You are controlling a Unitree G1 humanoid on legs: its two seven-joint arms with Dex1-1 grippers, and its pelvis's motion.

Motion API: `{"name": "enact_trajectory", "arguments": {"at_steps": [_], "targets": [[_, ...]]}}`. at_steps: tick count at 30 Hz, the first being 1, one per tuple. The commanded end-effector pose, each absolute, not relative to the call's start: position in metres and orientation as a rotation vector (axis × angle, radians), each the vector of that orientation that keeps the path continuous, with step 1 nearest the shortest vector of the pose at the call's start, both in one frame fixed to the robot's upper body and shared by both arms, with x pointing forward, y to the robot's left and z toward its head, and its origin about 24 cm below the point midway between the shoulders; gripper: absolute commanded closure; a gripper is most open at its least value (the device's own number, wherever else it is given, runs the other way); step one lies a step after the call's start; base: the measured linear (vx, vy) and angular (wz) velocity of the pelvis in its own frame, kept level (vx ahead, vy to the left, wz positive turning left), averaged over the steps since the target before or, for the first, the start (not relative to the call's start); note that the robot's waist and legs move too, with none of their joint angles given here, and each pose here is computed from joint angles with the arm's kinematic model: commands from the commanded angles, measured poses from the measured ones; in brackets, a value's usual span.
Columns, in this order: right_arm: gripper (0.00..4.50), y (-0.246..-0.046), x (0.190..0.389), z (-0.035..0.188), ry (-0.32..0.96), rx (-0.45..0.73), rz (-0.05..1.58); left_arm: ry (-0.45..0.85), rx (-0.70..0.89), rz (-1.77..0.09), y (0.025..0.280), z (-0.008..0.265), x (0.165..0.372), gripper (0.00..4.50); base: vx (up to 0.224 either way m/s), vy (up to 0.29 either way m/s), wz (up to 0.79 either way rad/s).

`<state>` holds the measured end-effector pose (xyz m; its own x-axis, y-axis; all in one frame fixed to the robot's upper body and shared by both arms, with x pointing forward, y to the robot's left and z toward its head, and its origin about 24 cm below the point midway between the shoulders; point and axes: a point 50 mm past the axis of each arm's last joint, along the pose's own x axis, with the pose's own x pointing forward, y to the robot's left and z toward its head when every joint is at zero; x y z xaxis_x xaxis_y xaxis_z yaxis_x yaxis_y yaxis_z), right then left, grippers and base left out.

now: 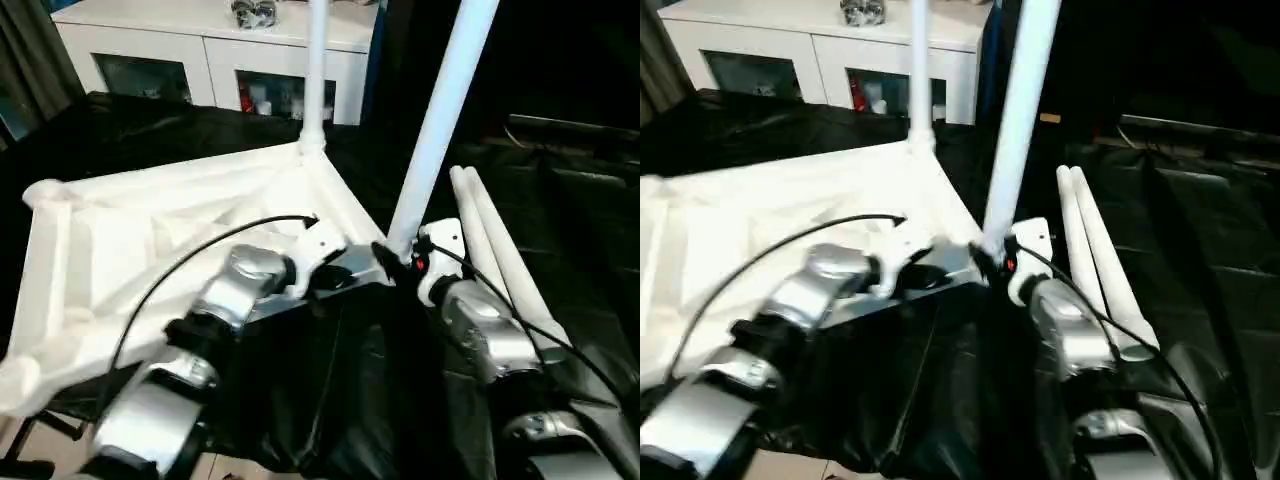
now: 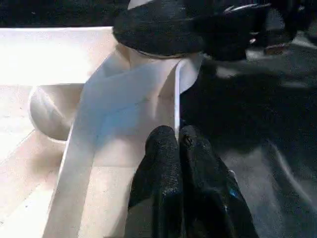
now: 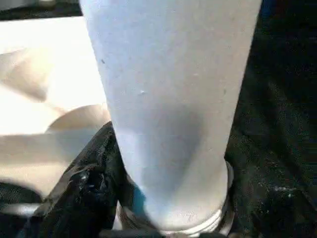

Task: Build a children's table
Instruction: Rotate leg to tighten

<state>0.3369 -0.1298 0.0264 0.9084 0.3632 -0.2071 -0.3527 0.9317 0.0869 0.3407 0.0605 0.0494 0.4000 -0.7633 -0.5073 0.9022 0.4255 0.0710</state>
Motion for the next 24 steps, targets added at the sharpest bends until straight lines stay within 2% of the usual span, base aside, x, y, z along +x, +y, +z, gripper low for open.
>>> {"name": "enact_trajectory", "arguments": {"at_steps": [1,3,5,9,13,14,16,17,24], "targets": [[1.50,-0.105,0.335,0.019,0.257,-0.042,0.427,0.468,0.358,-1.178,0.028,0.039,0.327,4.50,0.000,0.000,0.00],[1.15,-0.100,0.335,0.023,0.222,-0.035,0.457,0.466,0.362,-1.174,0.029,0.039,0.328,4.50,0.000,0.000,0.00],[1.05,-0.100,0.336,0.024,0.207,-0.025,0.466,0.464,0.364,-1.174,0.032,0.039,0.328,4.50,0.000,0.000,0.00],[0.67,-0.109,0.337,0.028,0.186,-0.029,0.512,0.437,0.364,-1.220,0.043,0.040,0.327,4.50,0.000,0.000,0.00],[0.67,-0.119,0.335,0.031,0.173,-0.057,0.609,0.439,0.377,-1.266,0.055,0.039,0.325,4.50,0.000,0.000,0.00],[0.67,-0.126,0.329,0.033,0.161,-0.078,0.725,0.431,0.372,-1.313,0.063,0.041,0.324,4.50,0.000,0.000,0.00],[0.67,-0.130,0.324,0.035,0.153,-0.091,0.814,0.429,0.366,-1.345,0.068,0.044,0.323,4.50,0.000,0.000,0.00],[0.67,-0.135,0.317,0.039,0.150,-0.098,0.919,0.419,0.390,-1.383,0.075,0.046,0.323,4.50,0.000,0.000,0.00],[0.67,-0.147,0.300,0.042,0.214,-0.095,1.127,0.440,0.414,-1.449,0.095,0.052,0.325,4.50,0.000,0.000,0.00]]}}
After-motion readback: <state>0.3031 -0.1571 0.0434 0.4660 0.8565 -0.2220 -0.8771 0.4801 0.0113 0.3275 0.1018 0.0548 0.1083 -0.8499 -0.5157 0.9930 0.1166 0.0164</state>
